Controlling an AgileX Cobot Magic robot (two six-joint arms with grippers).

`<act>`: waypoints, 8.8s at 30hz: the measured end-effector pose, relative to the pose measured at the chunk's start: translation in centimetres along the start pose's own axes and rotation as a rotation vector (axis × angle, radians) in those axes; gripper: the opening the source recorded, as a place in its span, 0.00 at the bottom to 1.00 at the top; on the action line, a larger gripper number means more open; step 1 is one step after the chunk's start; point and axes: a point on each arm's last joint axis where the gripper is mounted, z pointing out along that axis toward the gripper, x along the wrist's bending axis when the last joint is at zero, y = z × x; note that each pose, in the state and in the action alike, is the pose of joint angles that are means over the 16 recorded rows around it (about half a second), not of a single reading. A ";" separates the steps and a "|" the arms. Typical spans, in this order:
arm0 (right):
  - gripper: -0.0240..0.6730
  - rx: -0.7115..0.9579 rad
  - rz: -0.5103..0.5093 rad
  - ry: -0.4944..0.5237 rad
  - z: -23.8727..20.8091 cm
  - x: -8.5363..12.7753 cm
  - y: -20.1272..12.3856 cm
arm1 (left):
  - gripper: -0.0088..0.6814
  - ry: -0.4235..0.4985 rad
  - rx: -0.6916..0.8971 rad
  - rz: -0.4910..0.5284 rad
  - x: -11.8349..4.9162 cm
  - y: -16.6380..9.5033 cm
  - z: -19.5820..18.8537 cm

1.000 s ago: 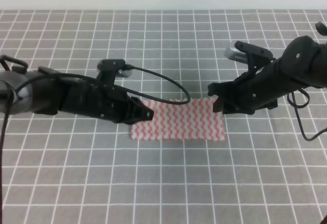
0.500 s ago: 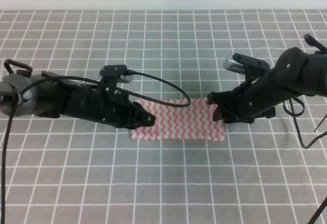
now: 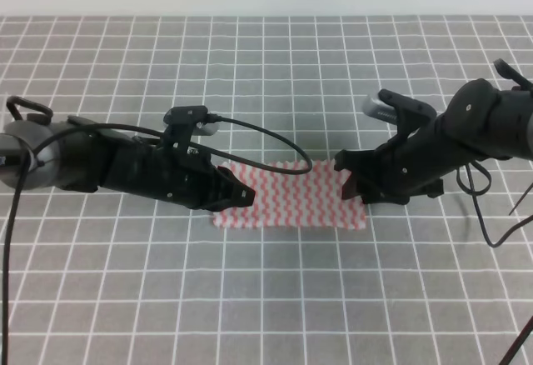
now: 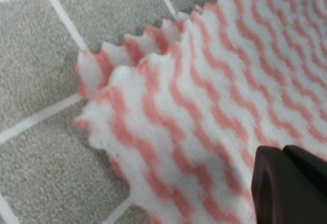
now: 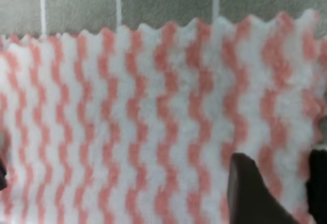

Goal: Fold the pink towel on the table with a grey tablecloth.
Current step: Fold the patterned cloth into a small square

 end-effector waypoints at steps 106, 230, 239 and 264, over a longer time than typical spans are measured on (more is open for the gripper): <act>0.01 0.057 -0.105 0.335 2.7 8.9 0.3 | 0.01 -0.013 -0.069 -0.095 3.4 0.0 -1.7; 0.03 0.123 -0.150 0.375 4.8 8.6 0.6 | 0.01 0.012 -0.117 -0.035 2.9 1.7 -3.9; 0.03 0.117 -0.167 0.363 4.3 8.3 0.8 | 0.01 -0.017 -0.085 0.062 0.4 2.6 -2.4; 0.01 0.168 -0.188 0.271 4.0 6.9 0.8 | 0.01 0.149 0.114 0.115 0.3 1.4 -1.7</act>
